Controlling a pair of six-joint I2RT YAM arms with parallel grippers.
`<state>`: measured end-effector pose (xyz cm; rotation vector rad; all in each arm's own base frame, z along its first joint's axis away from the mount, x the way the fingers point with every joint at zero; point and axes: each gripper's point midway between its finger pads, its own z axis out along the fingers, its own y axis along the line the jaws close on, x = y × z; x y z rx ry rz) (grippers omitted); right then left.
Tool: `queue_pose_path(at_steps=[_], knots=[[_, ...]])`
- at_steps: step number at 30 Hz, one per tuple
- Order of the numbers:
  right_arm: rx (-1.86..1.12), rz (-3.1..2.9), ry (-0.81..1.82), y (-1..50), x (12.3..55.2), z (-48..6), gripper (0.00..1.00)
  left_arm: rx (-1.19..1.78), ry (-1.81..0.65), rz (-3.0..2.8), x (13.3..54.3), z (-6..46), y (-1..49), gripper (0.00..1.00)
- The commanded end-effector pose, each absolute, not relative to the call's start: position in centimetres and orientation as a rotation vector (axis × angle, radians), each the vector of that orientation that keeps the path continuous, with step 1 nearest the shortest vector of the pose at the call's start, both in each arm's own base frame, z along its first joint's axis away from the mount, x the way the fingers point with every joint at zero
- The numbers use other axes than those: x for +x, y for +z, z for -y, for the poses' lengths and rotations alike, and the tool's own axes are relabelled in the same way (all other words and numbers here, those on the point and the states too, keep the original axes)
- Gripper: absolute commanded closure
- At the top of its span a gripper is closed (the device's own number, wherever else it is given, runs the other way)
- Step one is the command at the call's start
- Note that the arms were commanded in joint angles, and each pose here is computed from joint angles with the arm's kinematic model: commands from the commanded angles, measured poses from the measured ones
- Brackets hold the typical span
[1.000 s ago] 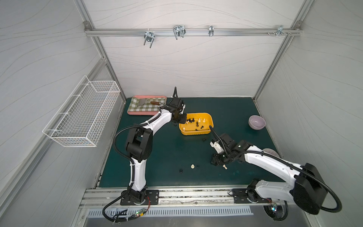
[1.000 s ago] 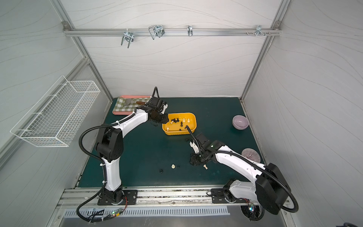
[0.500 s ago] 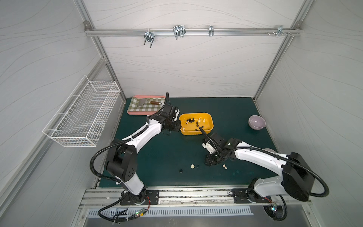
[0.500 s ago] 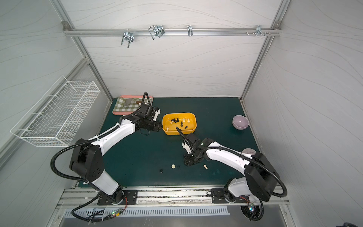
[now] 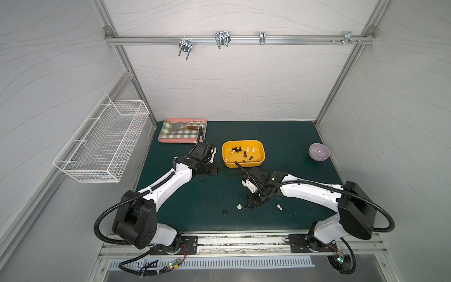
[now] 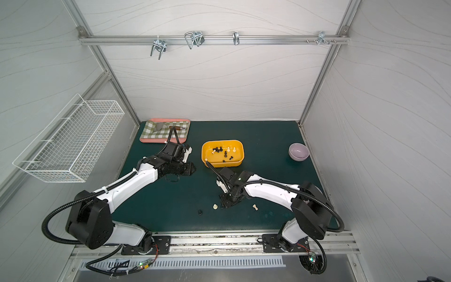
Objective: Put the chess pieces into the storage box
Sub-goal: Pick up the chess piece at the center of the board.
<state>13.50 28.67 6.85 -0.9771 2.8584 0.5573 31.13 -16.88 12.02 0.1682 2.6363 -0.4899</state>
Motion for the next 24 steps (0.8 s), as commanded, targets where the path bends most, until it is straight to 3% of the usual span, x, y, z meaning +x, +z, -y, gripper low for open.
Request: queue_pose_path(at_steps=[1, 24], knots=[[-1.060, -2.843, 0.509, 6.9, 13.0, -29.3, 0.57, 0.133, -0.516, -2.582, 31.6, 16.9, 13.0, 0.64], [-1.102, -2.889, 0.374, 4.5, 13.0, -29.7, 0.63, 0.090, -0.536, -2.588, 29.9, 16.3, 12.4, 0.63]])
